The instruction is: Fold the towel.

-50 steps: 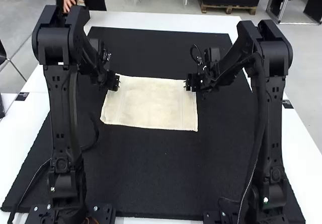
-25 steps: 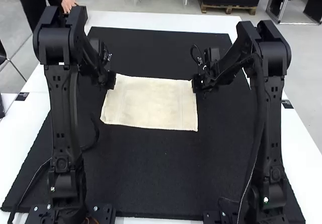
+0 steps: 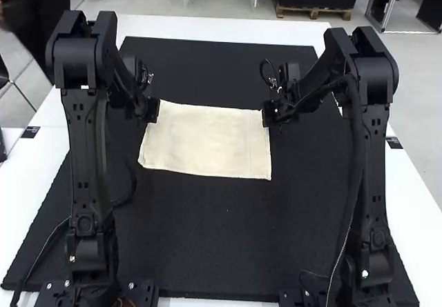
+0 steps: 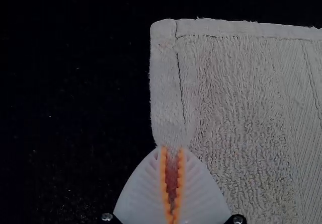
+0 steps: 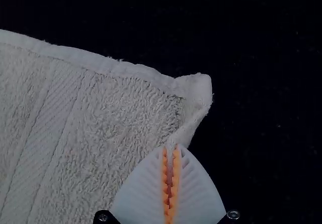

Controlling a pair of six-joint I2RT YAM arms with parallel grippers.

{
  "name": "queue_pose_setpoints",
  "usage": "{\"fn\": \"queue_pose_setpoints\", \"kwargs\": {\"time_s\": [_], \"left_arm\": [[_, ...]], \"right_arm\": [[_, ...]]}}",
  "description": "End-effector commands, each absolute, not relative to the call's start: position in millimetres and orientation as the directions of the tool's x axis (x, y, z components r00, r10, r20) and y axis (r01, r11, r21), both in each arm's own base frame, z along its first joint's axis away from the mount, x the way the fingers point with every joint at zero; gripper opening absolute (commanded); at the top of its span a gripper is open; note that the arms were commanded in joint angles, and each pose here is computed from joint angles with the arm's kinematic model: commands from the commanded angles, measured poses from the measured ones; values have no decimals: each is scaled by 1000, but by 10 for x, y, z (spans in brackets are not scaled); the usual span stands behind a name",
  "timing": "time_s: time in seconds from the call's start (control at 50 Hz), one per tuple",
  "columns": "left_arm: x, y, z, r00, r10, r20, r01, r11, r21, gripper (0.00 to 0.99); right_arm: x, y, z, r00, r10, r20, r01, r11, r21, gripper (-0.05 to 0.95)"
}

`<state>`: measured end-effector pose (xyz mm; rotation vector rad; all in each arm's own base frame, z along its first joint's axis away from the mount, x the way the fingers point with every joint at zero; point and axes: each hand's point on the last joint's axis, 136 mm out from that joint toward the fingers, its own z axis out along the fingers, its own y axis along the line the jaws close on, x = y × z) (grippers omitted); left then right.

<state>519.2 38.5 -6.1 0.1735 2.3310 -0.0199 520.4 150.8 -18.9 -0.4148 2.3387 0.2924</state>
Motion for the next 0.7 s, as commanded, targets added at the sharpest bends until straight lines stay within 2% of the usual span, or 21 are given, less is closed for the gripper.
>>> {"fn": "queue_pose_setpoints", "kwargs": {"time_s": [0.0,0.4,0.68], "left_arm": [[5188,406,157,-656,121,-745,140,989,37,20],[5092,343,494,-631,117,-767,170,985,11,20],[4861,369,567,-652,107,-751,164,986,-2,20]], "right_arm": [[4991,1693,-293,-708,-233,-667,-441,883,159,-16],[4989,1569,122,-672,-196,-714,-435,885,166,-16],[4977,1414,326,-659,-164,-734,-415,893,173,-16]]}}
